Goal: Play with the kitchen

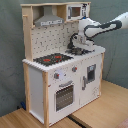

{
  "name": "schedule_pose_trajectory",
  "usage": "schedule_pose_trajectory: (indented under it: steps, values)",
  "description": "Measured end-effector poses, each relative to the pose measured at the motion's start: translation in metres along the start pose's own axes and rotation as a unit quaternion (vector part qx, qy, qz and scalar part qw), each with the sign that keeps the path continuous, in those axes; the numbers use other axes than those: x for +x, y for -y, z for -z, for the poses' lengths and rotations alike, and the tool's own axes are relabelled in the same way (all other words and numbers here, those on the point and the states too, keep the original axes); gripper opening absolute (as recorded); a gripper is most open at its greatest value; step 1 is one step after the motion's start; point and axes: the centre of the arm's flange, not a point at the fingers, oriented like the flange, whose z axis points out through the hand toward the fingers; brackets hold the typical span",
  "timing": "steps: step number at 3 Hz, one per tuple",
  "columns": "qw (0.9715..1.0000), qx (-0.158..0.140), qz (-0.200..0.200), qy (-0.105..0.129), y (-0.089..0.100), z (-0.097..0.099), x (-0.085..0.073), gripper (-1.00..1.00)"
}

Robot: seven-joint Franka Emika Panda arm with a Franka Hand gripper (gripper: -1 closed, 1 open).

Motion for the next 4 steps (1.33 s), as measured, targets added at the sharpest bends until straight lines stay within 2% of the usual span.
schedule_pose_trajectory:
  steps: [1, 2, 3, 4]
  values:
    - [0.9999, 0.006, 0.010, 0.006, 0.0049, -0.0035, 0.0055, -1.00]
    - [0.9999, 0.007, 0.012, 0.007, 0.0053, -0.0037, 0.0062, 1.00]
    - [0.9996, 0.012, 0.024, 0.005, 0.0076, -0.0050, 0.0091, 1.00]
    - [0.9996, 0.012, 0.025, 0.005, 0.0078, -0.0051, 0.0093, -1.00]
